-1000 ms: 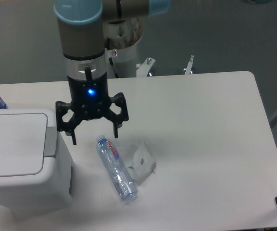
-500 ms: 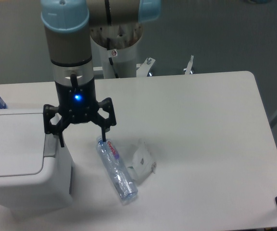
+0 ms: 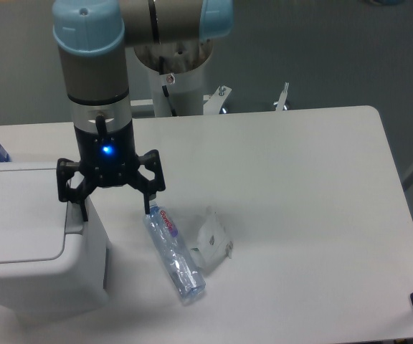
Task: Open the trash can
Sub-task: 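Lower the gripper finger onto the edge of the trash can lid, then lift the gripper to swing the trash can lid open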
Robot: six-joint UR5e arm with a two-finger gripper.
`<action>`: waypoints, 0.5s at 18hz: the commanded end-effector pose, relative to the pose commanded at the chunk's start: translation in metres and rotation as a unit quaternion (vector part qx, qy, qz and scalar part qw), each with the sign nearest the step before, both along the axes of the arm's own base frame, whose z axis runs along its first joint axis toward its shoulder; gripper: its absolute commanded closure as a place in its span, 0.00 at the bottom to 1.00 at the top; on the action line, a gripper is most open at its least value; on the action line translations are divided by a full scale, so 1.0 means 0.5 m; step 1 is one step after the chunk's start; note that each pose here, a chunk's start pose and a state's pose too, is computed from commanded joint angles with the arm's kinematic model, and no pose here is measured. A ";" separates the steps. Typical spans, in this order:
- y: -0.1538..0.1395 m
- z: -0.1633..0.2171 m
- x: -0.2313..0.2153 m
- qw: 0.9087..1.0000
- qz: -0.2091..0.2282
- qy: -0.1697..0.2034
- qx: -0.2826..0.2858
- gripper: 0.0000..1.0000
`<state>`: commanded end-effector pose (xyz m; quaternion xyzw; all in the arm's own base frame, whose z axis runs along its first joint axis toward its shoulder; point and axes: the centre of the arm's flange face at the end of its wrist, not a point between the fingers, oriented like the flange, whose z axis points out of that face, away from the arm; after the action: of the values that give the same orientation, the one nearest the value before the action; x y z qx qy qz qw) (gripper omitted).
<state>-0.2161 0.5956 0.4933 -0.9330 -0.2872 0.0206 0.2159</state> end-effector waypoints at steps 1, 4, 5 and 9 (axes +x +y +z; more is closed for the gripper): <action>-0.001 0.002 0.001 1.000 0.001 -0.001 0.001 0.00; 0.001 -0.002 0.002 1.000 0.015 -0.008 0.003 0.00; 0.001 -0.002 0.002 1.000 0.016 -0.008 0.003 0.00; 0.000 -0.003 0.002 1.000 0.016 -0.009 0.002 0.00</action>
<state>-0.2149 0.5958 0.4917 -0.9279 -0.3043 0.0152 0.2149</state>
